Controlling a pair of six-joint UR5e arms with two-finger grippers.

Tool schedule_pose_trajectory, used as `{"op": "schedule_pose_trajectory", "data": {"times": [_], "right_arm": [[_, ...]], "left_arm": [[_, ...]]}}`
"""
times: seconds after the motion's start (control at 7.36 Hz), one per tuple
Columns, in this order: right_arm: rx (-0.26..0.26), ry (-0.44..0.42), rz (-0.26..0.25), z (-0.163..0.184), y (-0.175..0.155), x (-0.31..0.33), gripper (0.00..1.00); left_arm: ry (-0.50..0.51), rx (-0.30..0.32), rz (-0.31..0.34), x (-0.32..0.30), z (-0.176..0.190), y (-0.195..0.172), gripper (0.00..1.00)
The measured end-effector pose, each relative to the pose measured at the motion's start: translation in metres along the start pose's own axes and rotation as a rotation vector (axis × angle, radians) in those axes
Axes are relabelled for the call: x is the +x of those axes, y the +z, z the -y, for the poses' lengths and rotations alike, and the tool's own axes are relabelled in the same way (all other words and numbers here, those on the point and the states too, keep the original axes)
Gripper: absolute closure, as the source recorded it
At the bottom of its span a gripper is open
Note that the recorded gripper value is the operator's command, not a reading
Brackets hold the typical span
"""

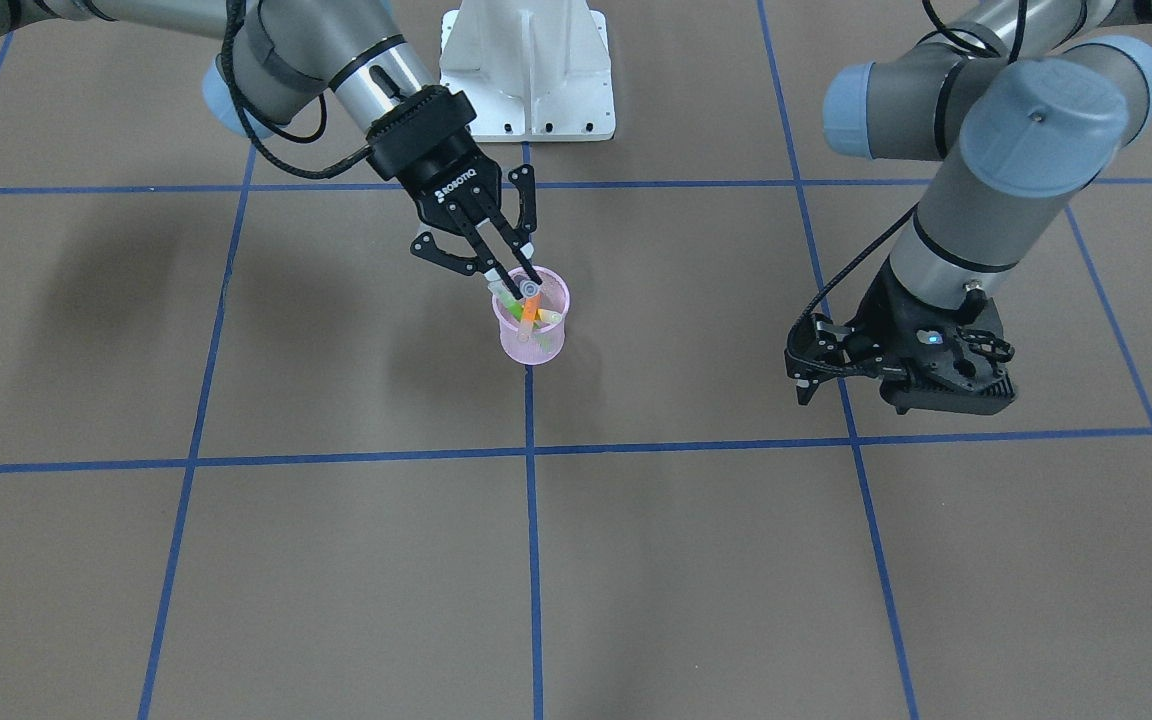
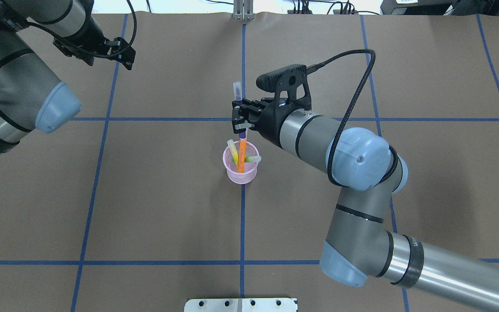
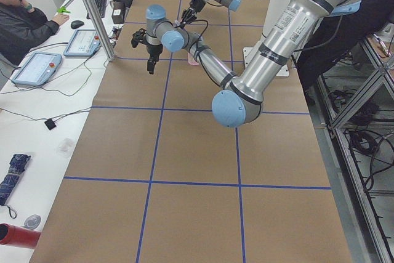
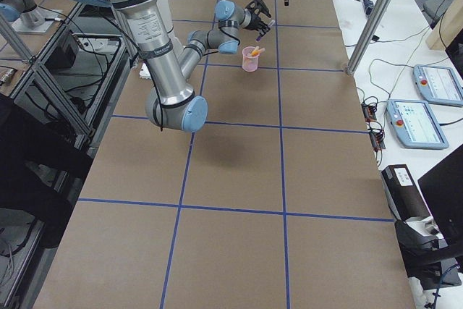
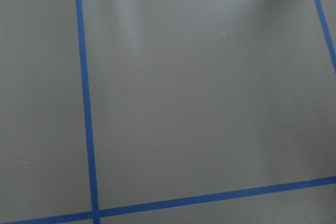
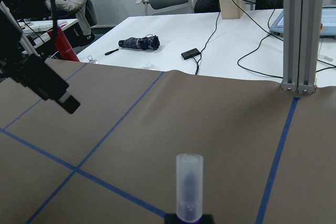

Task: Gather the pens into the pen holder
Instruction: 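Carry purple marker over cup with right gripper while left withdraws, then open right gripper to drop purple marker into the pink cup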

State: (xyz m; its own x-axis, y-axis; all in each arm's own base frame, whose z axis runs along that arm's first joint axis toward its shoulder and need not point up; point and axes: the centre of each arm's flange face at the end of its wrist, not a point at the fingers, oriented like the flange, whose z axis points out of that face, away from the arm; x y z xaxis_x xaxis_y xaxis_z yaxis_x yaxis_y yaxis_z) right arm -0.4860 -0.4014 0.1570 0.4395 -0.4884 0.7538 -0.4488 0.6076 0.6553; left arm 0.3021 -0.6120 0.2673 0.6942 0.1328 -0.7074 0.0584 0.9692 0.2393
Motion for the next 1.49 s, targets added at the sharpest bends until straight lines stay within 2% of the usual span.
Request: {"op": "schedule_pose_trajectory", "data": {"times": [0.41, 1.09, 1.22, 1.36, 1.49], "right_arm": [[-0.029, -0.035, -0.041, -0.044, 0.019, -0.011, 1.00], [-0.068, -0.064, -0.074, -0.067, 0.036, -0.003, 1.00], [-0.073, -0.066, -0.075, -0.070, 0.038, -0.004, 0.90], [-0.077, -0.066, -0.073, -0.073, 0.039, -0.006, 0.01], [-0.077, -0.064, -0.070, -0.073, 0.039, -0.008, 0.00]], "left_arm": [[-0.016, -0.013, 0.023, -0.016, 0.007, 0.008, 0.01], [-0.020, -0.022, 0.032, -0.023, 0.004, 0.018, 0.01], [-0.021, -0.024, 0.034, -0.023, 0.004, 0.020, 0.01], [-0.022, -0.026, 0.036, -0.024, 0.004, 0.021, 0.01], [-0.022, -0.027, 0.037, -0.024, 0.004, 0.022, 0.00]]}}
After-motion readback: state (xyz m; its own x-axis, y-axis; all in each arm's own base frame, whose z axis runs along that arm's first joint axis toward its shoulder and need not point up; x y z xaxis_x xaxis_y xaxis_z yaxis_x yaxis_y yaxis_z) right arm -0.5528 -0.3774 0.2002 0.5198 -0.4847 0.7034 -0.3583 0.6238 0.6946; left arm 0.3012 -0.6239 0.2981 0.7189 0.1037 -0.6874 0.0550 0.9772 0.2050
